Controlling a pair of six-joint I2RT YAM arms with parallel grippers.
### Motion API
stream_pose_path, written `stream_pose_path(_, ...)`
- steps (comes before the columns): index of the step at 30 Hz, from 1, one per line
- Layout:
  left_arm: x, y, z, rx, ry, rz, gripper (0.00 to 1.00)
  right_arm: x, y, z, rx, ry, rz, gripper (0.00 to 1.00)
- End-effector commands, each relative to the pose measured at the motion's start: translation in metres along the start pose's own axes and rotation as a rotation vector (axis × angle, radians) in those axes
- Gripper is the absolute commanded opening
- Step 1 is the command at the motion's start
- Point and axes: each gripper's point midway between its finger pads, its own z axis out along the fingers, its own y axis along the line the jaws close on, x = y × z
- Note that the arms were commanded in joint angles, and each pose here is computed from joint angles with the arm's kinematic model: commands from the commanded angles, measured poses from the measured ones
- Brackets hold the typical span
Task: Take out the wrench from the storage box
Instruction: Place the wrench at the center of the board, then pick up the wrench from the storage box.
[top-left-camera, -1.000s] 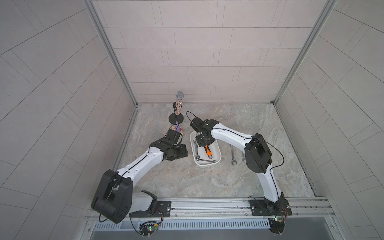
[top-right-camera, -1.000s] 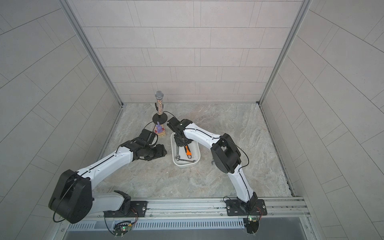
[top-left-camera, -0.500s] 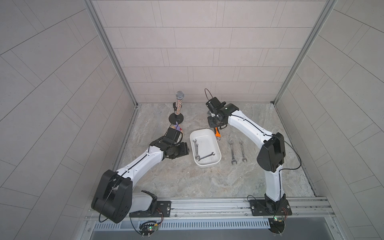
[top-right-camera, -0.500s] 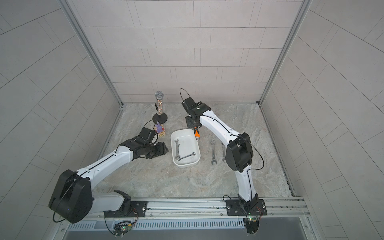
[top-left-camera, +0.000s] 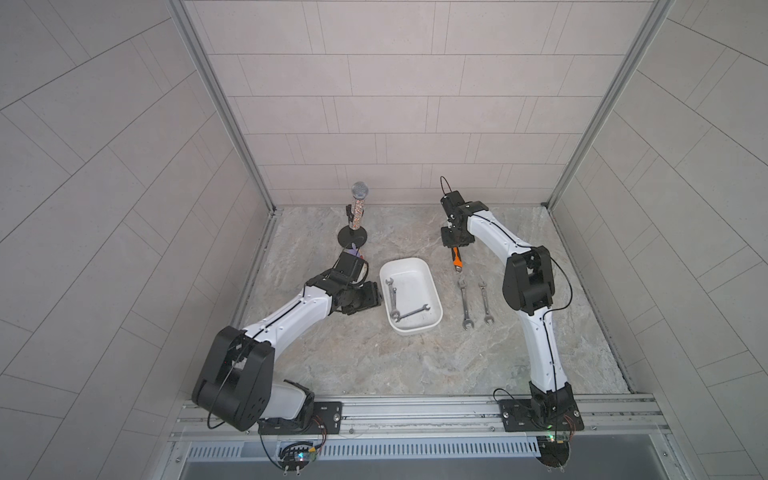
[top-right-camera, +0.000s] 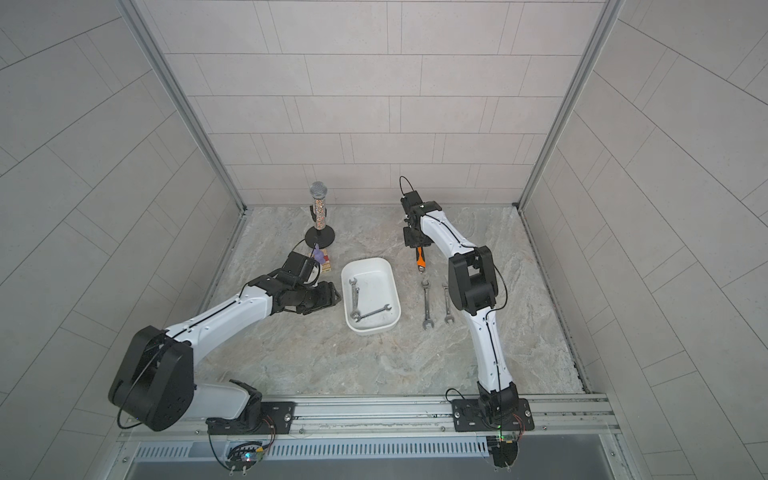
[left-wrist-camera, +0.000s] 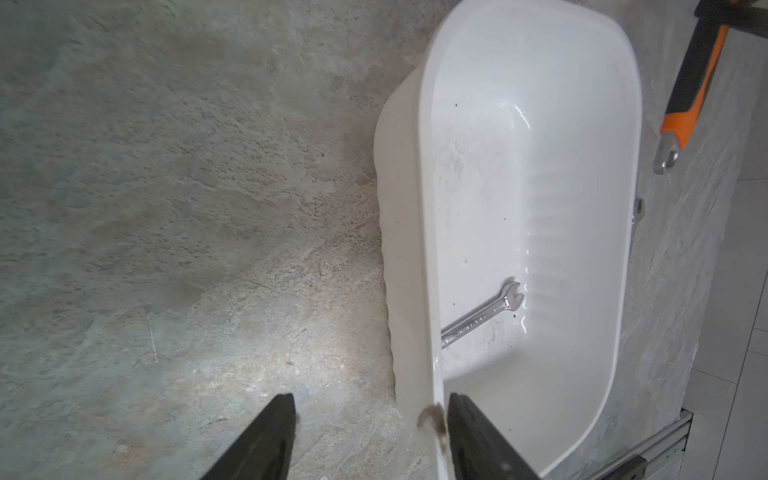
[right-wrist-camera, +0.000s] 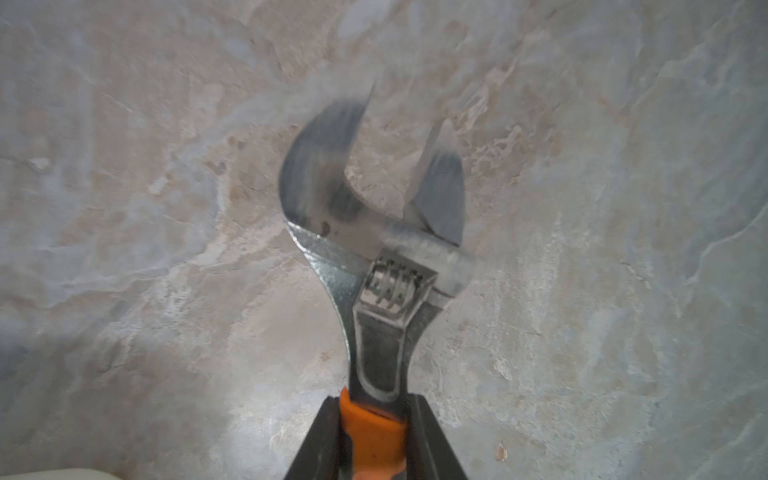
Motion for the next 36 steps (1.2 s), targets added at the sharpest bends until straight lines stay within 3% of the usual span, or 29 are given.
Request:
stream_pose_path(1, -0.008, -0.003, 0.000, 0.006, -0.011, 0.006, 0.65, -0.023, -0.009, -0.011, -0.020, -0.063, 0.018, 0.01)
stream_pose_path(22, -0.005, -0.001, 0.005, 0.011, 0.004, 0.000, 0.65, -0.021, -0.018, 0.038, -0.012, -0.009, 0.014, 0.14)
stream_pose_path(30, -0.006, 0.000, 0.005, 0.012, 0.002, -0.004, 0.65, -0.018, -0.020, 0.040, -0.002, 0.003, 0.016, 0.26)
stream_pose_path(36, -0.006, 0.000, 0.004, 0.020, -0.001, -0.002, 0.66, -0.018, -0.020, 0.032, -0.004, 0.006, 0.013, 0.41)
